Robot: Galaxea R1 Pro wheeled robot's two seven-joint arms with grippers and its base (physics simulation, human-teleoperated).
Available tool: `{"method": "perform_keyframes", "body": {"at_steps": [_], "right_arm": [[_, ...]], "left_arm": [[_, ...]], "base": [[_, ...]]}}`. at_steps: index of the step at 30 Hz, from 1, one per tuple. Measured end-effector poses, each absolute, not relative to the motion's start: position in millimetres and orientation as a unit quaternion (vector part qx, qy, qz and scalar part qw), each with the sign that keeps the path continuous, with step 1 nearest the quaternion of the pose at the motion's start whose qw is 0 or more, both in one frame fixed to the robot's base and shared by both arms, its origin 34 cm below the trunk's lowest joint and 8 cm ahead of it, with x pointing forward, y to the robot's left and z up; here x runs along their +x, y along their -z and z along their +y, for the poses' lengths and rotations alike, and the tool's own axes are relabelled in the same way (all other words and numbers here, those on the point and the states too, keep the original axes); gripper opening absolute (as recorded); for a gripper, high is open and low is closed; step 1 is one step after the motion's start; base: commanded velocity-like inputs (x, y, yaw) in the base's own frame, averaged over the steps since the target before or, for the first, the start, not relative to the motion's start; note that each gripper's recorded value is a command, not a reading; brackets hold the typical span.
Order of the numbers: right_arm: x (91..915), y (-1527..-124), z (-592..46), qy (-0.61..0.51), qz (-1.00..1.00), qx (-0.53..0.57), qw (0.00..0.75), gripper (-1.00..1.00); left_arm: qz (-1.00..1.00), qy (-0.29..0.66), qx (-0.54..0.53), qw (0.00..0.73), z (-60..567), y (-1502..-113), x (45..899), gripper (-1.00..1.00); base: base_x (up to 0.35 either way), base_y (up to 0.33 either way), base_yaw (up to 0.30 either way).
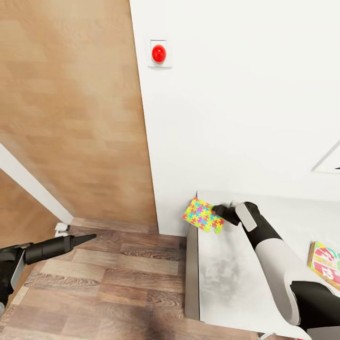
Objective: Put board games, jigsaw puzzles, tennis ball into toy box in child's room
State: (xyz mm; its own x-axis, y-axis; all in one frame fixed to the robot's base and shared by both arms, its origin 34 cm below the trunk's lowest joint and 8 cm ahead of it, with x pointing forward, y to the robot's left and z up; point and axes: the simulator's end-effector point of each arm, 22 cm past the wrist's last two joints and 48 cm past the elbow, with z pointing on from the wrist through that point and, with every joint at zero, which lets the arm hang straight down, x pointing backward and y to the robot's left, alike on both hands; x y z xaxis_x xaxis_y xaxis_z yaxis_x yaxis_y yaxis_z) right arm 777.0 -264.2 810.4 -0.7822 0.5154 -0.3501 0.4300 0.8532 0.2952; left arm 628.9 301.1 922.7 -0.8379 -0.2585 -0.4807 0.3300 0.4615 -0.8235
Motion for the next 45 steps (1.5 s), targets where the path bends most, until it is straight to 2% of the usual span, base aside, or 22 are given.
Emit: {"method": "perform_keyframes", "body": {"at_steps": [14, 33, 35, 37, 45], "right_arm": [[780, -817, -280, -0.172, 0.905, 0.334, 0.202, 1.0], [780, -817, -280, -0.174, 0.905, 0.331, 0.2, 1.0], [779, -815, -288, -0.154, 0.913, 0.318, 0.205, 1.0], [772, -809, -318, -0.069, 0.938, 0.263, 0.217, 1.0], [779, -821, -320, -0.063, 0.941, 0.246, 0.224, 1.0]], "left_arm": [[0.796, 0.535, 0.027, 0.282, 294, -928, 626, 1.0], [0.797, 0.534, 0.027, 0.281, 294, -927, 626, 1.0], [0.797, 0.534, 0.027, 0.281, 294, -927, 626, 1.0], [0.797, 0.534, 0.027, 0.281, 294, -927, 626, 1.0], [0.797, 0.534, 0.027, 0.28, 294, -927, 626, 1.0]], "base": [[0.0, 0.0, 0.0], [0.0, 0.0, 0.0], [0.0, 0.0, 0.0], [0.0, 0.0, 0.0], [0.0, 0.0, 0.0]]}}
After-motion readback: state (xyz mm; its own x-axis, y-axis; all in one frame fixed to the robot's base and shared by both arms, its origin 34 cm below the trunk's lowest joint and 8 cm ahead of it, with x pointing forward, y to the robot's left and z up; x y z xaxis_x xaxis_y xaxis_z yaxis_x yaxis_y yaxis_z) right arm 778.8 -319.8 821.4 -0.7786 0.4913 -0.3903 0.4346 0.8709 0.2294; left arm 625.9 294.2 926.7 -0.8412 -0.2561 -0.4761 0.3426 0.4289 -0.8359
